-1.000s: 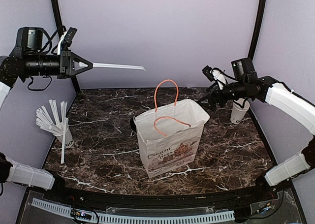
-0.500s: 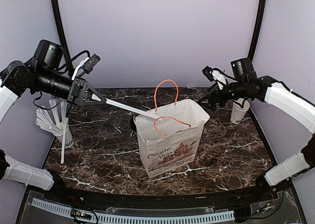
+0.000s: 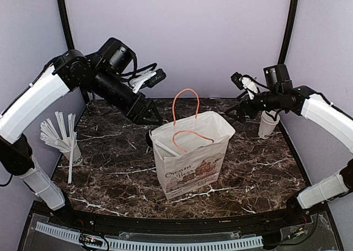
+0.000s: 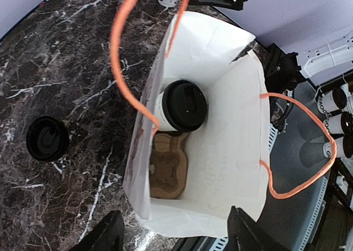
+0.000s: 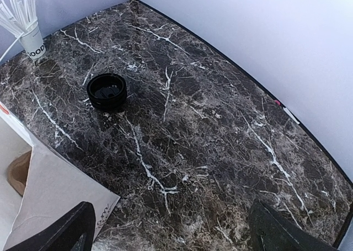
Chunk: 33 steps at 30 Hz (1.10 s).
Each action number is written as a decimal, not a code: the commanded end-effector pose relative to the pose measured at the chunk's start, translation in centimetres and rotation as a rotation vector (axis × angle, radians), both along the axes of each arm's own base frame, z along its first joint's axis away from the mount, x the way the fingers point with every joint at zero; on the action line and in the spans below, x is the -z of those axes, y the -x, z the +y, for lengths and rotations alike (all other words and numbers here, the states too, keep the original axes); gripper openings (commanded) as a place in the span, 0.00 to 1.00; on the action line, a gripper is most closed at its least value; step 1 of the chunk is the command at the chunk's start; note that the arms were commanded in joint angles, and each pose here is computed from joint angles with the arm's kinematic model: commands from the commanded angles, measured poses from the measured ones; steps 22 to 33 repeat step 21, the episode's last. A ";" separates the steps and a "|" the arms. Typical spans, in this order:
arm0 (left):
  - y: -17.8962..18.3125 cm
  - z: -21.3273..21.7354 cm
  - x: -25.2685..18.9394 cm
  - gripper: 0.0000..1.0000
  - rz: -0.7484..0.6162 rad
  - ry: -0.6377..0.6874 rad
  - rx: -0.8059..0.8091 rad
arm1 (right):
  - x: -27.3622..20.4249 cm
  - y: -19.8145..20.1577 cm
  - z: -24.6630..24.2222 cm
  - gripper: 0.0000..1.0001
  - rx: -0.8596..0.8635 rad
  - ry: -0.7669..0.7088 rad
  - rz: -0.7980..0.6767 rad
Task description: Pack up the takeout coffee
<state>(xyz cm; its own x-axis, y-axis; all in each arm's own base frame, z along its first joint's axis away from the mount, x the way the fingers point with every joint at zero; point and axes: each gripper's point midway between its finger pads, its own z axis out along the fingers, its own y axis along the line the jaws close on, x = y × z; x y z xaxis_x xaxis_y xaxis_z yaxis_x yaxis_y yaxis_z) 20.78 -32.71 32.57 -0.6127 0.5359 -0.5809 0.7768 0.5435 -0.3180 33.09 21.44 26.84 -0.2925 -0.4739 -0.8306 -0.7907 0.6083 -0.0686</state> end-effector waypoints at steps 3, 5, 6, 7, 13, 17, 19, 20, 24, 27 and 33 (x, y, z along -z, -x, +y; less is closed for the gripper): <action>-3.4 2.9 -2.6 0.74 -0.302 -0.038 -0.111 | -2.7 -1.0 -1.8 0.99 0.068 -0.069 -0.047; -4.8 4.6 -3.7 0.79 -0.398 -0.033 -0.193 | -3.9 -2.0 -3.1 0.99 0.125 -0.090 -0.067; -5.7 4.9 -4.5 0.82 -0.445 -0.016 -0.233 | -4.5 -2.6 -3.9 0.99 0.173 -0.109 -0.073; -6.3 5.9 -4.4 0.83 -0.462 -0.017 -0.269 | -5.3 -3.1 -4.6 0.99 0.207 -0.125 -0.091; -12.8 11.9 -5.2 0.87 -0.540 0.020 -0.575 | -10.0 -5.8 -8.7 0.99 0.446 -0.221 -0.165; -15.9 13.6 -4.5 0.87 -0.602 -0.019 -0.664 | -12.0 -5.7 -9.4 0.99 0.478 -0.247 -0.208; -17.0 13.3 -4.2 0.87 -0.628 -0.034 -0.656 | -12.0 -5.5 -9.2 0.99 0.468 -0.252 -0.213; -17.5 12.9 -4.4 0.87 -0.645 -0.021 -0.657 | -11.8 -5.4 -9.2 0.98 0.463 -0.251 -0.207; -18.2 12.6 -4.5 0.88 -0.665 -0.010 -0.660 | -11.7 -5.4 -9.1 0.99 0.462 -0.252 -0.203; -18.2 12.6 -4.5 0.88 -0.665 -0.010 -0.660 | -11.7 -5.4 -9.1 0.99 0.462 -0.252 -0.203; -18.2 12.6 -4.5 0.88 -0.665 -0.010 -0.660 | -11.7 -5.4 -9.1 0.99 0.462 -0.252 -0.203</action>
